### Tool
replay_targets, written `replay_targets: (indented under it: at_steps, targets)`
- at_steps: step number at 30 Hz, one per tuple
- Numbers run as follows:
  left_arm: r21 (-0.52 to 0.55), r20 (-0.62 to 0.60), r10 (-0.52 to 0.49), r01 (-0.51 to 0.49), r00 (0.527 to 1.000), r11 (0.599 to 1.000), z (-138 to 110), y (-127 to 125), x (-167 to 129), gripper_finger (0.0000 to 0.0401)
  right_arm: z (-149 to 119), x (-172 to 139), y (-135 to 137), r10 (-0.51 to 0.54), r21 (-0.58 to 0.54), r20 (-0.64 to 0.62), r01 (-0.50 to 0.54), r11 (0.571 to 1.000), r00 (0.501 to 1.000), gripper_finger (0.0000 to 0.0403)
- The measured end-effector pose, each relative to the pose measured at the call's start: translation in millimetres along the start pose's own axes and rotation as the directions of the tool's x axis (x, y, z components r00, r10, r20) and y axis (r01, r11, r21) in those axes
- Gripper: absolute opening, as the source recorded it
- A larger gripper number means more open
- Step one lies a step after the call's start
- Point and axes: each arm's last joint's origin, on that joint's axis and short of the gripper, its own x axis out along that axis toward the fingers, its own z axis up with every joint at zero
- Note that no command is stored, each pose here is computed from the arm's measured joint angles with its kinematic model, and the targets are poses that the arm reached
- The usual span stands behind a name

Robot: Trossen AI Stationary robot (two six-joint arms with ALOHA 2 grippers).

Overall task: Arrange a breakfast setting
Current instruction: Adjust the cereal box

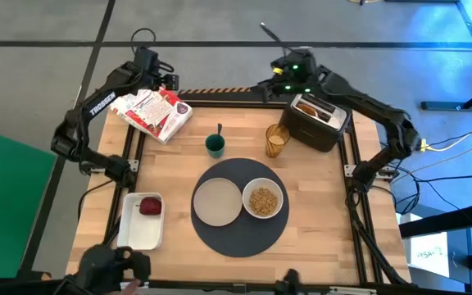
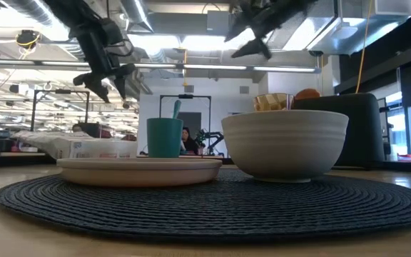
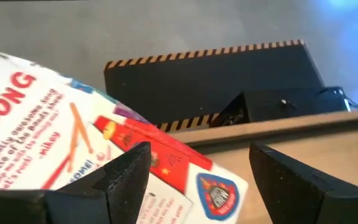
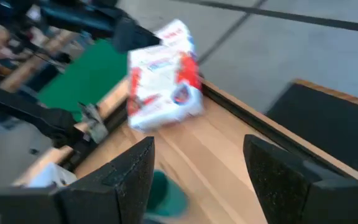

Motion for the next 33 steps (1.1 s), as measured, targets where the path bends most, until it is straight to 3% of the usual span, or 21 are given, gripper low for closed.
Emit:
replay_targets:
  at_steps: [5, 15, 20, 23, 26, 28, 30, 33]
  targets:
    - [-0.101, -0.009, 0.04, -0.041, 0.999, 0.994, 5, 24, 1, 0.0272, -2, 43, 0, 0.117, 0.086, 0.035, -0.12, 0.989, 0.992, 0.0234]
    - [-0.057, -0.017, 0.0, -0.001, 1.0, 0.998, 1, 18, -12, 0.0272, -1, 73, -8, 0.109, 0.076, 0.027, -0.111, 0.991, 0.994, 0.0234]
    - [-0.035, -0.026, -0.05, 0.049, 0.998, 0.998, -3, 3, -15, 0.0264, 5, 70, -20, 0.09, 0.056, 0.041, -0.092, 0.994, 0.995, 0.0234]
    - [-0.101, -0.061, -0.137, 0.131, 0.989, 0.986, -10, -15, -17, 0.0253, 9, 67, -29, 0.074, 0.063, 0.051, -0.077, 0.995, 0.996, 0.0234]
    - [-0.13, -0.114, -0.165, 0.15, 0.98, 0.98, -22, -35, -20, 0.0241, 14, 63, -39, 0.087, 0.071, 0.049, -0.091, 0.993, 0.995, 0.0234]
    - [-0.154, -0.151, -0.119, 0.095, 0.981, 0.983, -34, -47, -24, 0.0234, 17, 61, -46, 0.106, 0.077, 0.045, -0.109, 0.991, 0.993, 0.0234]
    - [-0.233, -0.176, -0.019, -0.022, 0.984, 0.972, -47, -53, -32, 0.023, 20, 58, -53, 0.134, 0.086, 0.035, -0.137, 0.987, 0.99, 0.0234]
    - [-0.38, -0.167, 0.131, -0.187, 0.977, 0.906, -64, -55, -51, 0.0229, 20, 54, -59, 0.197, 0.105, -0.005, -0.196, 0.975, 0.98, 0.0234]
